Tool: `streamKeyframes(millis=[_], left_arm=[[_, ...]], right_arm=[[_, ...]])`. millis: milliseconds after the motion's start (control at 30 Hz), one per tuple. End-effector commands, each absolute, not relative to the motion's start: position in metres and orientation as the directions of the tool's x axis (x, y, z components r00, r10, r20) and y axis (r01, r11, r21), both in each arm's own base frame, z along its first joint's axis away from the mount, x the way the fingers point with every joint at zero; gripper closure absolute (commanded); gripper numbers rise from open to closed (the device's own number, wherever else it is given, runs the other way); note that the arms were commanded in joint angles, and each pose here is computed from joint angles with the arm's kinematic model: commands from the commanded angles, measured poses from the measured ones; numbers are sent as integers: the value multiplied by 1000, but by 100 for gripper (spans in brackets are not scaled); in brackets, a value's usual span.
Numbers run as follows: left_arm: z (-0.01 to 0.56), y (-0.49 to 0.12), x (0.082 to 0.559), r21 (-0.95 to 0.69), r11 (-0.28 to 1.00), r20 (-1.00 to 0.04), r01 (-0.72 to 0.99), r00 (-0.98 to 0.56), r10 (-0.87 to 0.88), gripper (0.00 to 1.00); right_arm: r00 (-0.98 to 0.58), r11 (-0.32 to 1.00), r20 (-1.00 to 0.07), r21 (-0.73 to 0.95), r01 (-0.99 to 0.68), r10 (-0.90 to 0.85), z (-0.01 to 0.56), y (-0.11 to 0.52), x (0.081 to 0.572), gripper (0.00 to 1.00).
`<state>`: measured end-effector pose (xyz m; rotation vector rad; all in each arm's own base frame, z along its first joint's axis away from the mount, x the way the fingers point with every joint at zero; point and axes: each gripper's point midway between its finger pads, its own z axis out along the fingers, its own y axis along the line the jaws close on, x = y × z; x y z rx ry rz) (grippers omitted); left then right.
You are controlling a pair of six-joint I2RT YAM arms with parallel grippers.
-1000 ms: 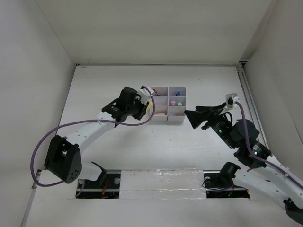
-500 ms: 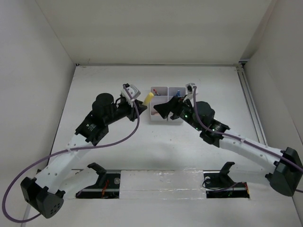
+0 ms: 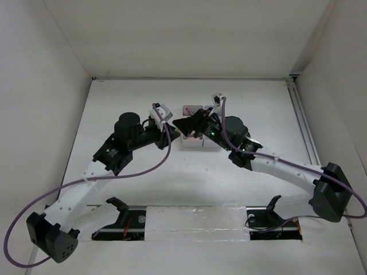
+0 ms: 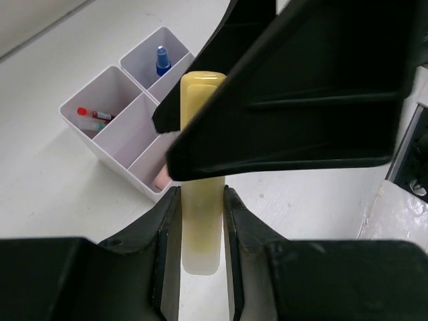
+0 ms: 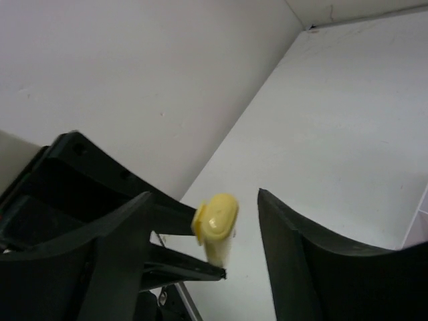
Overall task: Sort the stationery into containers
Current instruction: Place the pen in the storage box.
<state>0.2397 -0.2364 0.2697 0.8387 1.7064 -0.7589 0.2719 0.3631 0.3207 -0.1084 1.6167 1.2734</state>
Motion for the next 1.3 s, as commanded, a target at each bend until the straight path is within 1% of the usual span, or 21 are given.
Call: streamKeyframes(millis=[0,33,67,133,167,200,267,300,333,367,400,533,633,700,767,800,833,900,967,1133,1267], left_arm=[[295,-239,232,-65,524,-983,849,-145,113,100],[295,-239,232,-65,524,-983,849,-145,113,100],[295,-239,232,-65,524,-983,849,-145,113,100],[295,-239,232,-65,524,-983,849,-145,113,100],[292,-239,234,-69,525,-981,849,-153,118,100],[292,-239,234,-69,525,-981,849,-153,118,100],[290,-241,232,-79,516,-978,853,-168,128,100],[283,-241,234,-79,516,-972,853,-180,150,94],[284,-241,235,-81,516,-971,853,-185,153,82],[276,-242,236,-93,517,-964,851,-207,167,46],[271,-242,236,-89,515,-957,852,-216,192,1],[265,-242,240,-94,524,-946,846,-240,218,0],[267,-233,254,-70,601,-947,796,-243,212,0],[273,-218,265,-53,693,-951,719,-248,184,0],[280,-202,278,-46,779,-957,625,-250,145,0],[284,-179,291,-19,867,-962,497,-246,120,0],[282,-165,299,-21,913,-962,408,-256,92,0],[284,-134,308,-26,977,-965,211,-262,31,0],[283,-120,310,-24,991,-964,130,-266,12,0],[289,-118,307,-40,992,-968,121,-250,-8,0],[282,-123,310,-27,989,-963,143,-269,12,0]], right_arm=[[-429,358,-726,657,-663,537,357,372,268,36],[-429,358,-726,657,-663,537,358,374,269,43],[-429,358,-726,657,-663,537,358,374,269,58],[-436,350,-726,657,-668,532,356,379,266,77],[-436,350,-726,657,-668,532,356,379,266,94],[-436,350,-726,657,-668,532,356,379,266,100],[-438,348,-725,658,-667,532,356,381,264,100],[-438,348,-725,658,-667,532,359,381,264,100],[-425,367,-743,641,-674,516,356,381,265,100],[-402,390,-754,628,-674,520,357,377,267,100],[-380,408,-768,611,-679,516,361,376,269,100],[-227,540,-868,459,-705,442,365,349,305,100],[-135,643,-902,390,-659,409,364,313,342,100],[-101,710,-931,335,-619,351,353,292,360,100],[-56,782,-949,287,-553,309,348,263,382,100],[-63,807,-957,275,-523,285,341,254,388,100],[-56,831,-961,261,-490,270,335,240,400,100],[-75,857,-970,241,-455,233,318,227,410,100],[-92,879,-971,241,-412,223,303,211,420,100],[-143,903,-972,228,-364,188,268,197,426,100],[-139,929,-972,224,-294,190,255,178,428,100]])
